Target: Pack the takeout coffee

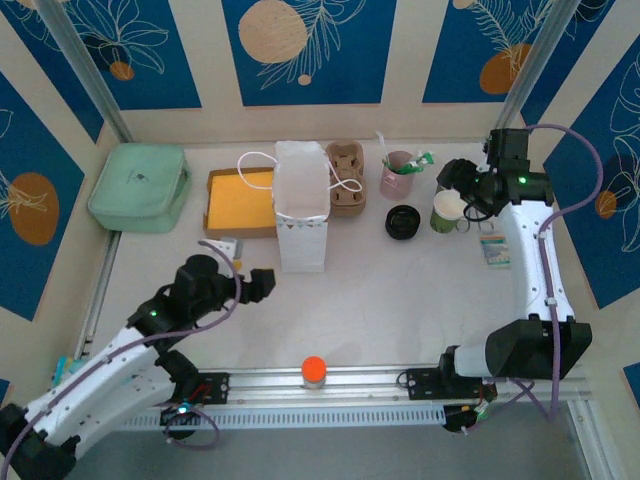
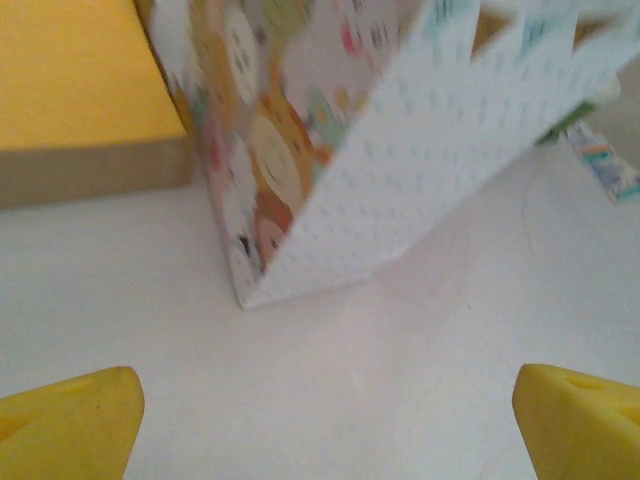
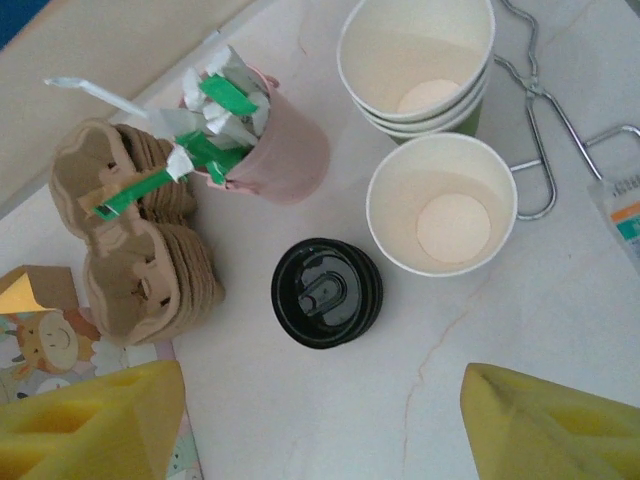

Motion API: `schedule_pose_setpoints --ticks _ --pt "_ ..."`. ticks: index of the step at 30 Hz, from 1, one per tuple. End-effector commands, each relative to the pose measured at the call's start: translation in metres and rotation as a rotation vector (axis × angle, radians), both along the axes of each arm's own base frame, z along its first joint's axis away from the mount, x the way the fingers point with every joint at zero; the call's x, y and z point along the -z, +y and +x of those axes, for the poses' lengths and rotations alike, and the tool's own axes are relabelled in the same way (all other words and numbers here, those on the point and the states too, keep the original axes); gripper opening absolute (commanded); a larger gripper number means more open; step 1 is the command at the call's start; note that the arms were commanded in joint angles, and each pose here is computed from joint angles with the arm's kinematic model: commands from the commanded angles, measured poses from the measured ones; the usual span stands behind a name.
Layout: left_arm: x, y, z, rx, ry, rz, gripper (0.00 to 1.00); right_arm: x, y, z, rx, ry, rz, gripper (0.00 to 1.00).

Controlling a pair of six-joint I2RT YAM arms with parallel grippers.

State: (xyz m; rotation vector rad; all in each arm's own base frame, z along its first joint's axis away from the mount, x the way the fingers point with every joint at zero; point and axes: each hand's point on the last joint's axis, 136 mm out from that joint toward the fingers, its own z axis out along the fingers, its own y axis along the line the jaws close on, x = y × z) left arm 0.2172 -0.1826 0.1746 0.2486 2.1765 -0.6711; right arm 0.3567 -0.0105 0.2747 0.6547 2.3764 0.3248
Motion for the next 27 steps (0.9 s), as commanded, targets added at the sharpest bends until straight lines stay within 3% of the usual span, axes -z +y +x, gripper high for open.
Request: schedule_pose_setpoints --ticks 1,6,14,21,27 --pt "0.011 -0.028 0.000 0.052 0.036 -0.052 0.95 -0.005 0.007 -0.005 -0.016 0.009 0.045 0.72" --pt "0.022 -0.064 0.014 0.063 0.101 -0.232 0.93 0.004 -0.016 0.002 0.059 0.030 0.060 0.71" --pt "0.040 -0.107 0.043 0.083 0.171 -0.301 0.91 0.023 -0.050 0.029 0.138 0.097 0.087 0.61" --pt "0.056 -0.111 0.066 0.038 0.197 -0.313 0.88 0.037 -0.058 0.045 0.154 0.144 0.103 0.51" --pt "0.066 -0.111 0.083 0.021 0.219 -0.344 0.87 0.048 -0.060 0.046 0.155 0.170 0.075 0.50"
